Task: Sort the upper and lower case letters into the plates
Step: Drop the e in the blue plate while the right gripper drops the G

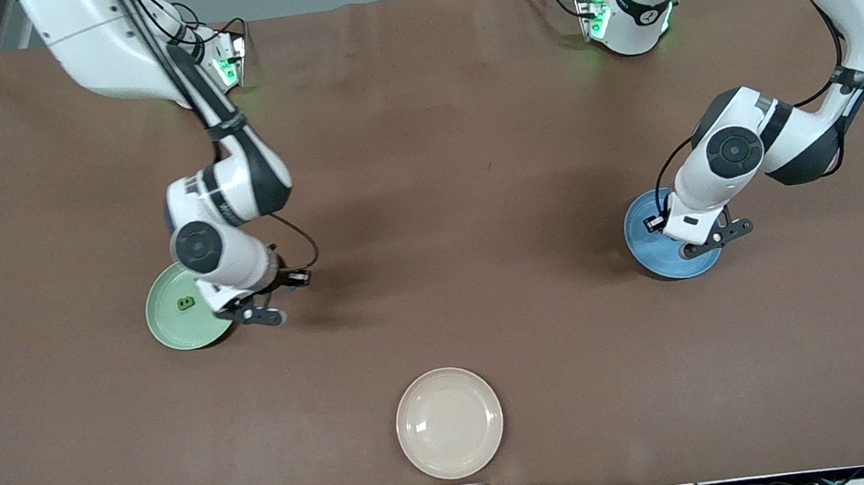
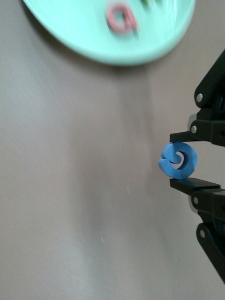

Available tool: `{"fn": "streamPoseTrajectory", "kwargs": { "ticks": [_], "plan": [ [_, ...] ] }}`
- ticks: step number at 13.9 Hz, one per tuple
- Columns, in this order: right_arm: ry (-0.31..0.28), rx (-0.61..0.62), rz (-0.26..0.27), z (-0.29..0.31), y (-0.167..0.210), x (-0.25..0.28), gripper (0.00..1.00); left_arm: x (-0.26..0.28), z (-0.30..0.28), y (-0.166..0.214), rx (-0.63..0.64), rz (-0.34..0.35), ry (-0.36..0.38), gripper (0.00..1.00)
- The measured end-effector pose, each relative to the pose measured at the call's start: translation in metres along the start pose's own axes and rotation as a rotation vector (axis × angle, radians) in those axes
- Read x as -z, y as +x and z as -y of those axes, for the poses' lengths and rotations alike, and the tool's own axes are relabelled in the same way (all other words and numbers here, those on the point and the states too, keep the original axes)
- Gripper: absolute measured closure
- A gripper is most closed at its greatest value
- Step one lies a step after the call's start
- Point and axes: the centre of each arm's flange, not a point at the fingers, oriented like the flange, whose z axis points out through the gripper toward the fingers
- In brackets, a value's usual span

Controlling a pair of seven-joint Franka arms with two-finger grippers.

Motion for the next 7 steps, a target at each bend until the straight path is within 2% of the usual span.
{"fn": "streamPoseTrajectory", "kwargs": {
  "ticks": [2,4,7],
  "plan": [
    [-0.006,0.052,0.005,-0.052,0.023,0.015,0.65,-0.009,0.007,-0.006,-0.006,0.003,-0.006,0.73],
    [-0.043,0.08,0.0,-0.098,0.04,0.015,0.65,-0.015,0.007,-0.014,-0.012,0.017,-0.002,0.73],
    [-0.059,0.106,0.005,-0.132,0.051,0.01,0.65,-0.022,0.014,-0.02,-0.006,0.037,0.004,0.73]
  ]
}}
